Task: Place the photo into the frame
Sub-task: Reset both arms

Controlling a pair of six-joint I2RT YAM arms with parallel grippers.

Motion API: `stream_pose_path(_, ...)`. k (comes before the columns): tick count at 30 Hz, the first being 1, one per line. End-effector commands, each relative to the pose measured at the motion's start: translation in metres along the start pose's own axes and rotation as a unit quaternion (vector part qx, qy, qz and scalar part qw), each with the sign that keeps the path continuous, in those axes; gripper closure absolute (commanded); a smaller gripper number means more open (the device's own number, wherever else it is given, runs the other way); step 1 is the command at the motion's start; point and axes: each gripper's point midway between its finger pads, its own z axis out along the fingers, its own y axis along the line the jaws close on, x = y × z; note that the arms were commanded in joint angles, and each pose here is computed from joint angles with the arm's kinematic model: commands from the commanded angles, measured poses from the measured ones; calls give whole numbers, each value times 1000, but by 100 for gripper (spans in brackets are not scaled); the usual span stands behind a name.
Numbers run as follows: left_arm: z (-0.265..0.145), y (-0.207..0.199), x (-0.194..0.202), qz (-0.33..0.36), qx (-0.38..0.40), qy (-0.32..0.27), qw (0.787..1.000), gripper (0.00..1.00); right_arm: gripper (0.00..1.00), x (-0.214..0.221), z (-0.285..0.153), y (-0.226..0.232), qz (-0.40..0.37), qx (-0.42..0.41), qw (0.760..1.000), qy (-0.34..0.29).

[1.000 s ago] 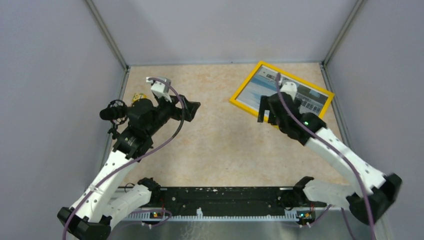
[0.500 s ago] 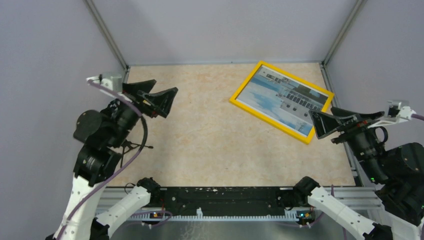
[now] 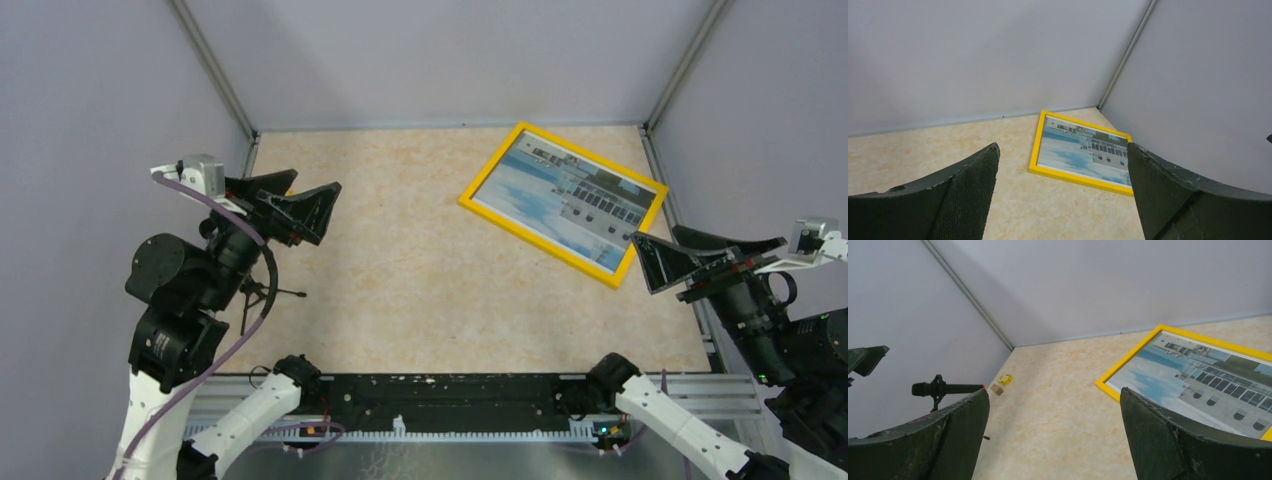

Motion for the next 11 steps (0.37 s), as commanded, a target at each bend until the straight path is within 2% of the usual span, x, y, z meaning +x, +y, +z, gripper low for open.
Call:
stream_pose_path(1,-2,1,-6,-1,-6,-9,1000,1,1,1,1,1,0,-3,1000,-1)
stream_pose_path(8,-5,4,-2,4,-11,-8,1000,1,1,14,10,0,-10,1,1000,19)
stream_pose_path(11,-5,5,-2,7,-13,-7,1000,1,1,19,17,-7,-16,27,999,33)
